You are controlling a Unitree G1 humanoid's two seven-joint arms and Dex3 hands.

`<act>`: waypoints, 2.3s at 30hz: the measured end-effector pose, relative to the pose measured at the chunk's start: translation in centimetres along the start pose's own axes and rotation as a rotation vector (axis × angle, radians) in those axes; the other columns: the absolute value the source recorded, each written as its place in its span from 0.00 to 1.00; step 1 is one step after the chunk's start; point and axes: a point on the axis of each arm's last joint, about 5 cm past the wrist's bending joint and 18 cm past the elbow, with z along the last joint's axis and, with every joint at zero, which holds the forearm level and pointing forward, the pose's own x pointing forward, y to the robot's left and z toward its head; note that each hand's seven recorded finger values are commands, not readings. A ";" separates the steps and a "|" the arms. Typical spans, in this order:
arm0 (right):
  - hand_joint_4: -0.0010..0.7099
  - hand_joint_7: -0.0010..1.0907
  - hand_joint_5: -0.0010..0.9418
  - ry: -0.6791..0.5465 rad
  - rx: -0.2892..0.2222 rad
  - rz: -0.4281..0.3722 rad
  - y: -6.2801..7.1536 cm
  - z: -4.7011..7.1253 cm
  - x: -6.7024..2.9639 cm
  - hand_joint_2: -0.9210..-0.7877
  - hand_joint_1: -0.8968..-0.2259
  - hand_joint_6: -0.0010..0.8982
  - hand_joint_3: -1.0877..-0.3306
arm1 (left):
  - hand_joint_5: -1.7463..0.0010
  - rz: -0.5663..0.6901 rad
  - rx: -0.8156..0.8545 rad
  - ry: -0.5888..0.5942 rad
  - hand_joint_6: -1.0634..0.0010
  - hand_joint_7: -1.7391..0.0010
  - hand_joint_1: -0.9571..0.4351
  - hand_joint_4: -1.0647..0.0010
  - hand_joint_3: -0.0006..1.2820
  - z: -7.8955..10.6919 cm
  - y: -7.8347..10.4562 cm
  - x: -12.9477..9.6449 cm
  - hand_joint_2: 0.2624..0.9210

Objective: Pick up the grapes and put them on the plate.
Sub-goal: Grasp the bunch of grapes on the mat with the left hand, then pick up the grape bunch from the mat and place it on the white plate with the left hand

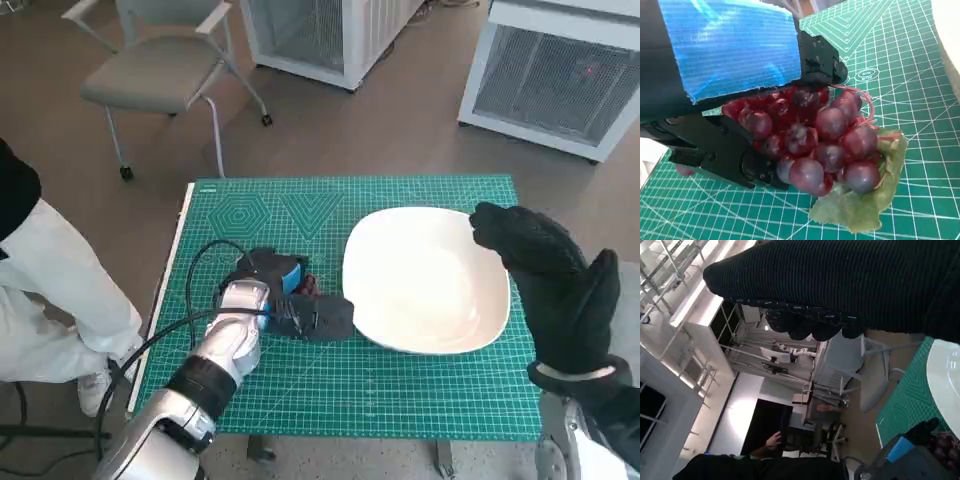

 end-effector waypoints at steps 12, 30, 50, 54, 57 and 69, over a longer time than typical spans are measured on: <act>0.58 0.85 0.60 0.001 0.000 -0.002 0.0 0.0 -0.02 0.00 0.62 0.19 0.68 | 0.29 -0.010 -0.045 -0.004 0.55 0.98 0.90 0.57 0.39 -0.5 0.1 0.4 0.73; 0.58 0.85 0.60 0.008 0.001 -0.011 -0.2 0.0 -0.16 0.00 0.62 0.19 0.68 | 0.05 0.013 -0.056 -0.018 0.43 0.97 0.96 0.62 0.60 -1.1 -0.5 0.7 0.64; 0.58 0.85 0.61 0.010 0.000 -0.009 -0.1 0.0 -0.15 0.00 0.62 0.19 0.68 | 0.11 -0.008 -0.083 -0.022 0.32 0.91 0.96 0.54 0.54 -1.2 -0.2 0.6 0.64; 0.57 0.85 0.61 0.010 -0.001 -0.009 -0.1 0.0 -0.15 0.00 0.62 0.19 0.68 | 0.11 -0.007 -0.085 -0.022 0.35 0.92 0.96 0.54 0.54 -1.3 -0.2 0.6 0.63; 0.58 0.85 0.61 0.010 -0.001 -0.009 -0.2 0.0 -0.15 0.00 0.62 0.19 0.68 | 0.11 -0.008 -0.086 -0.022 0.37 0.93 0.96 0.54 0.54 -1.3 -0.2 0.6 0.63; 0.57 0.85 0.61 0.009 -0.002 -0.008 -0.2 0.0 -0.14 0.00 0.62 0.19 0.68 | 0.19 -0.003 -0.128 -0.023 0.41 0.53 0.77 0.45 0.29 -1.5 1.3 0.2 0.82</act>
